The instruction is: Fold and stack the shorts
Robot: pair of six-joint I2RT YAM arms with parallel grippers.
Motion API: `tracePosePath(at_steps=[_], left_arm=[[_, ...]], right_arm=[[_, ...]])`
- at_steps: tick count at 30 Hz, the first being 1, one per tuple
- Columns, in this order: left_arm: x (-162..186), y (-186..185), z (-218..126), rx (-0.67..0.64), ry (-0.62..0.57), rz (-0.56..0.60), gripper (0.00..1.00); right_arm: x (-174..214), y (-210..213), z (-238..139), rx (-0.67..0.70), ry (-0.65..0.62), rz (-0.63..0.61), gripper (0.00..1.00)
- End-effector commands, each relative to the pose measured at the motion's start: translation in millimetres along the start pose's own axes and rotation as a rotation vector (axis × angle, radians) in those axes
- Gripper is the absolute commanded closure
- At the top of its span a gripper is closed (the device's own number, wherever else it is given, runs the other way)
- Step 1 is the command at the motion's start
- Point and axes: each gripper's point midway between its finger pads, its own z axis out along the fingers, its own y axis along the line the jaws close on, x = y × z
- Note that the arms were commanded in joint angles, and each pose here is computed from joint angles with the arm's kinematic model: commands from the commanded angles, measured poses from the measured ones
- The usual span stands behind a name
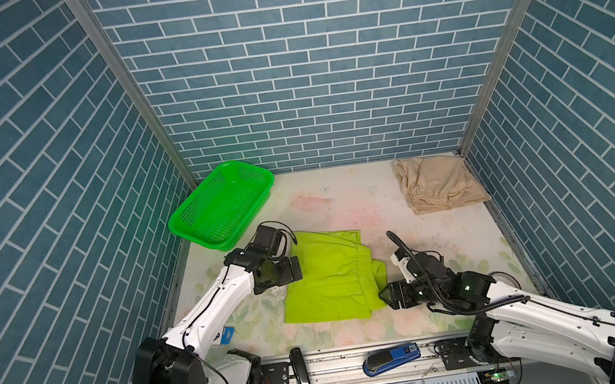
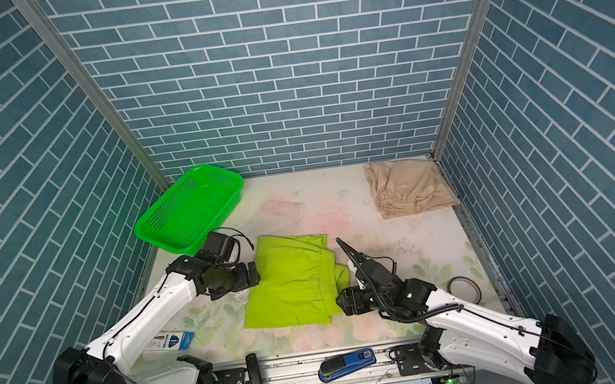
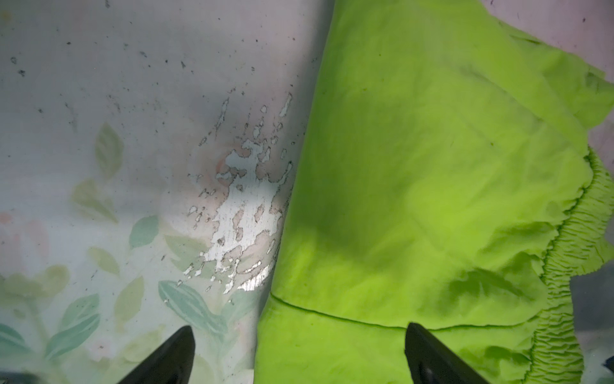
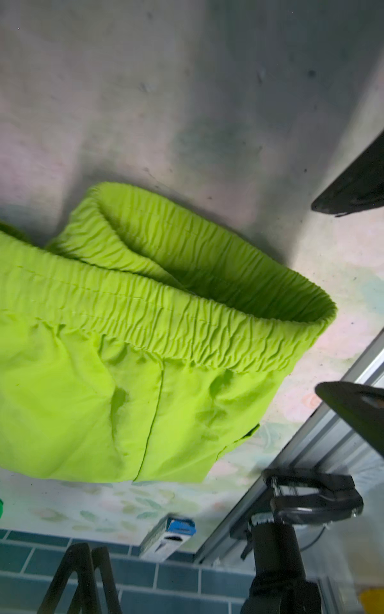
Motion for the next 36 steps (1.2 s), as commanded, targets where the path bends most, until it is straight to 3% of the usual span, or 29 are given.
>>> tracePosePath(at_steps=[1,7,20,31,36], left_arm=[[-4.0,-4.9,1.0,0.049,-0.014,0.007,0.0],[0.0,-2.6,9.2,0.053,0.009,0.002,0.0],[5.3,-0.5,18.0,0.073,0.046,-0.007,0.0],[8.0,2.4,16.1,0.073,0.044,-0.003,0.0],[9.1,5.4,17.0,0.064,0.048,0.0,0.0]], right_arm=[[-0.6,22.1,-1.2,-0.169,-0.022,0.19,0.17],[-3.6,28.9,9.2,-0.269,-0.054,0.258,0.15],[10.1,5.8,32.1,-0.245,0.012,0.407,0.1],[-10.3,1.5,53.8,-0.273,-0.014,0.413,0.11],[-20.0,5.9,66.6,-0.277,-0.009,0.372,0.18]])
